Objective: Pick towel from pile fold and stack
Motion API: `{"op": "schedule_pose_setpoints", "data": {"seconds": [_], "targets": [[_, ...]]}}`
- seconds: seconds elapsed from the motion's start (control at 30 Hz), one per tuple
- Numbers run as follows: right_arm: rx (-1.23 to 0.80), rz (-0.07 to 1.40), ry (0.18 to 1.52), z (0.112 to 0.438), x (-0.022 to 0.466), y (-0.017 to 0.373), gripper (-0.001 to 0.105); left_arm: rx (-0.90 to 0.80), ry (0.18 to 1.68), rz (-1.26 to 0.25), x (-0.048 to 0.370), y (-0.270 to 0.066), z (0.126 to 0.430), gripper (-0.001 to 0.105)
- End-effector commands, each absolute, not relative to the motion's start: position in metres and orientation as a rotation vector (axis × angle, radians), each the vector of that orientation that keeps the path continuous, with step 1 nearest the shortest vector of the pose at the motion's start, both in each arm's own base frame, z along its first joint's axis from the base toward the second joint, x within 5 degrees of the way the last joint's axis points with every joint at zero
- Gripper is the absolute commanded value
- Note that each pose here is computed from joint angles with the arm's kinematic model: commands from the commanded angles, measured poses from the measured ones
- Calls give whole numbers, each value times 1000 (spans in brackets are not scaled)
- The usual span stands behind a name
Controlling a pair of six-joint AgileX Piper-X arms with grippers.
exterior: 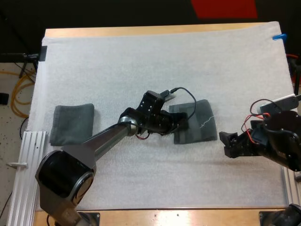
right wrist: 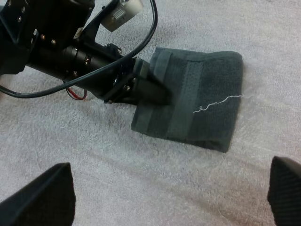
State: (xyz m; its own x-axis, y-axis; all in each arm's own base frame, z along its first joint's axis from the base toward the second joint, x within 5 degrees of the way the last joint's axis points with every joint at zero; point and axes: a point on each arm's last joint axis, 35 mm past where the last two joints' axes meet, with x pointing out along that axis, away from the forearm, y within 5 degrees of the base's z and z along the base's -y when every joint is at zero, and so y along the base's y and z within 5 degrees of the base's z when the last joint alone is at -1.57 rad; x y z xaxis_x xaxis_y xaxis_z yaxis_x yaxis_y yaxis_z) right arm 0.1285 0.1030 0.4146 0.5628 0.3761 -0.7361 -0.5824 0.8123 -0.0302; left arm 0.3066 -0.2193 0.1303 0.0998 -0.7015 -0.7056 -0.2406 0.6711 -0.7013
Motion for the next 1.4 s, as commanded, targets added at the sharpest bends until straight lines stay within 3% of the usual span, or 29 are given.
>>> {"op": "schedule_pose_setpoints", "data": {"seconds": [0.0, 0.03, 0.07, 0.27, 0.47, 0.63, 0.83, 1.1, 1.37], "targets": [[-289, 582, 784, 416, 128, 103, 80, -803, 1463, -421, 306, -222, 131, 16], [-287, 581, 785, 416, 128, 103, 80, -783, 1455, -439, 306, -222, 131, 3], [-287, 581, 785, 416, 128, 103, 80, -774, 1452, -447, 306, -222, 131, 0], [-287, 581, 785, 416, 128, 103, 80, -739, 1428, -494, 307, -223, 137, 0], [-285, 580, 785, 416, 128, 103, 80, -531, 1384, -544, 317, -212, 175, 0], [-285, 580, 785, 416, 128, 103, 80, -206, 1353, -455, 332, -171, 221, 0], [-282, 581, 778, 417, 128, 103, 80, 32, 1420, -246, 343, -101, 259, 0], [-281, 581, 775, 417, 129, 103, 80, 31, 1490, -127, 337, -33, 290, 0], [-281, 581, 776, 417, 129, 103, 80, 32, 1497, -6, 334, 7, 294, 0]]}}
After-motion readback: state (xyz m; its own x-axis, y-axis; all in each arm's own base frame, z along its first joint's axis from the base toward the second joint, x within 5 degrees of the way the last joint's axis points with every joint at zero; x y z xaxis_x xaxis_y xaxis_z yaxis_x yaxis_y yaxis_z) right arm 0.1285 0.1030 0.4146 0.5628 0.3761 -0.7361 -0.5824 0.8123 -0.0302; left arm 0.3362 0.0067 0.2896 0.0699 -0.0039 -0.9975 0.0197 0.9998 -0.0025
